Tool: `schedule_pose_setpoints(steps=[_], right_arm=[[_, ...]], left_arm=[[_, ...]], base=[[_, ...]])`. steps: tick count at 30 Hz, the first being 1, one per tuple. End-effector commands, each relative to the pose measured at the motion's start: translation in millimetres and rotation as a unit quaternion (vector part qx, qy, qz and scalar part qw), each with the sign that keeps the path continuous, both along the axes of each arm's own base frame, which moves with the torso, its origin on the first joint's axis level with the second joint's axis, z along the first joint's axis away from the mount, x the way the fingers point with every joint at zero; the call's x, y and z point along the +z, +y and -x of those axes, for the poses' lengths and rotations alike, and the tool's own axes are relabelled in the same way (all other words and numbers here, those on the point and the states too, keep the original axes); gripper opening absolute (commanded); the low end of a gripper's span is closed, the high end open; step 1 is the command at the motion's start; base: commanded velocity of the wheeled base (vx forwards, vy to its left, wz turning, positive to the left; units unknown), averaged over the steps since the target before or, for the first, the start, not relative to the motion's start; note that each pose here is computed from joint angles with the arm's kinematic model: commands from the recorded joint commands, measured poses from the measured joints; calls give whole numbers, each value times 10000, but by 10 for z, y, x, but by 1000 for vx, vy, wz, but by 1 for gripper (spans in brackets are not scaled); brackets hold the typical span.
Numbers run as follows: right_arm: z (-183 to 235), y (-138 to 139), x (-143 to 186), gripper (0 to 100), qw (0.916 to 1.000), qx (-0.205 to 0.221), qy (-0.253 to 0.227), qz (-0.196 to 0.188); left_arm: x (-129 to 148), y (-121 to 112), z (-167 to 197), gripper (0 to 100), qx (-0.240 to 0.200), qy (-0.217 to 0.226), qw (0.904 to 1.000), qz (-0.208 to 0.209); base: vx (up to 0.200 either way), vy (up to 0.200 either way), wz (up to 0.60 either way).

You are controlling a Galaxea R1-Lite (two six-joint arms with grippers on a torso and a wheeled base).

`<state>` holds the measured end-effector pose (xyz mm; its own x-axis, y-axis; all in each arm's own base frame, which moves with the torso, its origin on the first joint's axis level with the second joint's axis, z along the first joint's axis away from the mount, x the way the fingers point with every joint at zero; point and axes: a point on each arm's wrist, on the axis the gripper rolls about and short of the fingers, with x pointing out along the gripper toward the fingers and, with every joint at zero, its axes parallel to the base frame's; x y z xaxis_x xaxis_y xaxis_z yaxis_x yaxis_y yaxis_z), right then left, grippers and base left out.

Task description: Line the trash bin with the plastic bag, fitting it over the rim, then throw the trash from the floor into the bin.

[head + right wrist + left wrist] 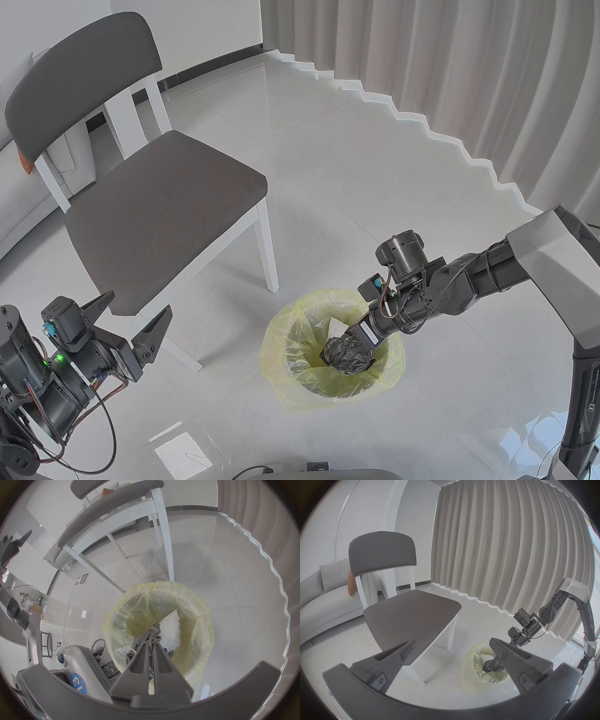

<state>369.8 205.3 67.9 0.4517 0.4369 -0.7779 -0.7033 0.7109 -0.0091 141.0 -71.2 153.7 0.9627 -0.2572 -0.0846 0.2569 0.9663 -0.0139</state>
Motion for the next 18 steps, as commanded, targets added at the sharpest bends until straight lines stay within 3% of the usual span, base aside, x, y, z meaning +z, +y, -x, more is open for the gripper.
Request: schedule_pose_setpoints(steps=[1,12,13,18], right_arm=[[4,-28,46,0,10000,-29,-32,-17],[35,-31,21,0,10000,14,-51,30],[39,-34,14,100,10000,10,-40,43],[33,-32,27,100,10000,-36,-66,11]], left_arm=[[-20,-2,8,100,-17,35,10000,-16],[-26,4,18,100,-9,44,10000,-13],[-26,2,19,100,-17,42,10000,-20],[-28,-7,12,100,-32,37,10000,-9]], base=[[0,0,0],[0,0,0],[0,0,0],[0,0,0]])
